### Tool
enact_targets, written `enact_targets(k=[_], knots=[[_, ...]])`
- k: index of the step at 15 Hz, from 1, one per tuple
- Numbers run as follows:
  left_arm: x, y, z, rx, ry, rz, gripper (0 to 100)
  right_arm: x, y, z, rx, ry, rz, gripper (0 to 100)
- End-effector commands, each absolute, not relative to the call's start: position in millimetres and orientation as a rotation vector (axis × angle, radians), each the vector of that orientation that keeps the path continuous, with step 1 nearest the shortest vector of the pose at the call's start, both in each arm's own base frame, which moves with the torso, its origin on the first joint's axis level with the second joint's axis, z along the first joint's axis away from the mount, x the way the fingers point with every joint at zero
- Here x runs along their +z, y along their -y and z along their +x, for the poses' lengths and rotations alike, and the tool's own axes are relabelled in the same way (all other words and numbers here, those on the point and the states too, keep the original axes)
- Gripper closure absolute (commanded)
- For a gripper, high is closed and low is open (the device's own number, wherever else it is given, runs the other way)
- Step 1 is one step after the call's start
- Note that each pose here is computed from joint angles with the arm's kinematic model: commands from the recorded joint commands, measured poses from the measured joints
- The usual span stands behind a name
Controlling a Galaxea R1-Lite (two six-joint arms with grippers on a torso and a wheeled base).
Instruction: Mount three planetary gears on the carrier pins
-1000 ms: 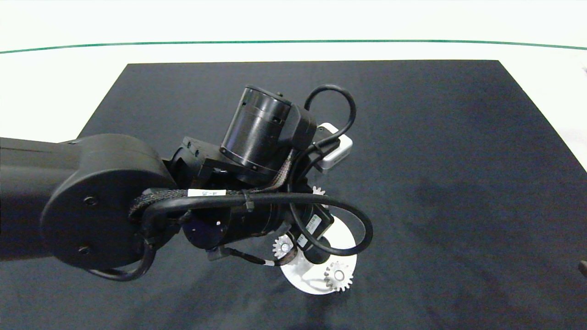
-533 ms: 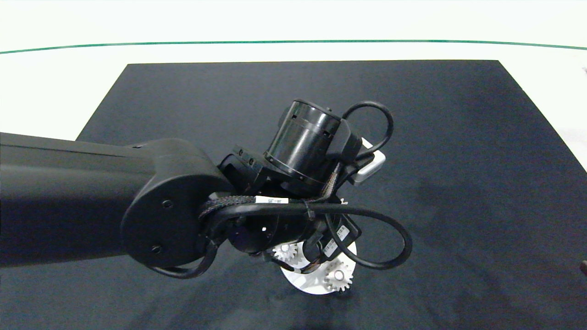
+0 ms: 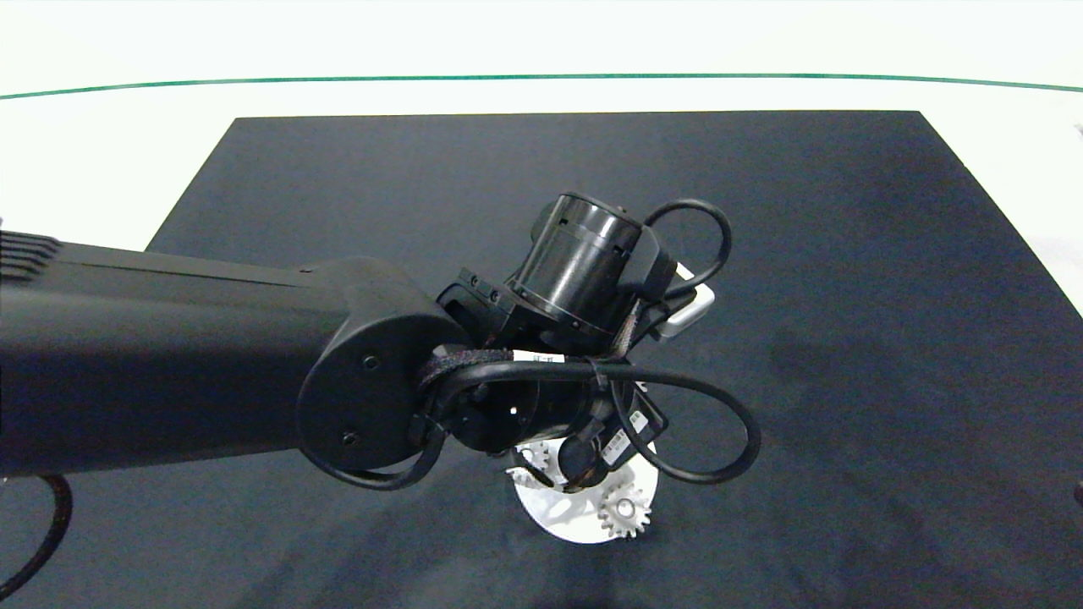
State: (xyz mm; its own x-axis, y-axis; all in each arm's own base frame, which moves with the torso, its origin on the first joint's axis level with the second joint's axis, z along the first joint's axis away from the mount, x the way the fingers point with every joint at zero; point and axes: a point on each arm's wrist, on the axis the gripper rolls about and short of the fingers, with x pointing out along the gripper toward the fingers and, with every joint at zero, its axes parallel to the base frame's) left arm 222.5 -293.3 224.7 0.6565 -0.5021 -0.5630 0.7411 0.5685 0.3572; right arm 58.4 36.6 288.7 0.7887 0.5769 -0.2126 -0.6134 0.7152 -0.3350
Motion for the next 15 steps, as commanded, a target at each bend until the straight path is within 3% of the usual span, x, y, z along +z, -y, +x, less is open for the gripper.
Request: enact_targets(k=[1, 15], knots=[[220.2, 289.7, 222.1, -0.762, -0.467, 0.671, 81, 288.4, -37.0, 58.9, 0.662, -0.098, -0.407, 0], [223.9, 295.1, 227.8, -0.730, -0.458, 0.696, 81, 288.4, -37.1, 58.8, 0.664, -0.098, -0.407, 0]])
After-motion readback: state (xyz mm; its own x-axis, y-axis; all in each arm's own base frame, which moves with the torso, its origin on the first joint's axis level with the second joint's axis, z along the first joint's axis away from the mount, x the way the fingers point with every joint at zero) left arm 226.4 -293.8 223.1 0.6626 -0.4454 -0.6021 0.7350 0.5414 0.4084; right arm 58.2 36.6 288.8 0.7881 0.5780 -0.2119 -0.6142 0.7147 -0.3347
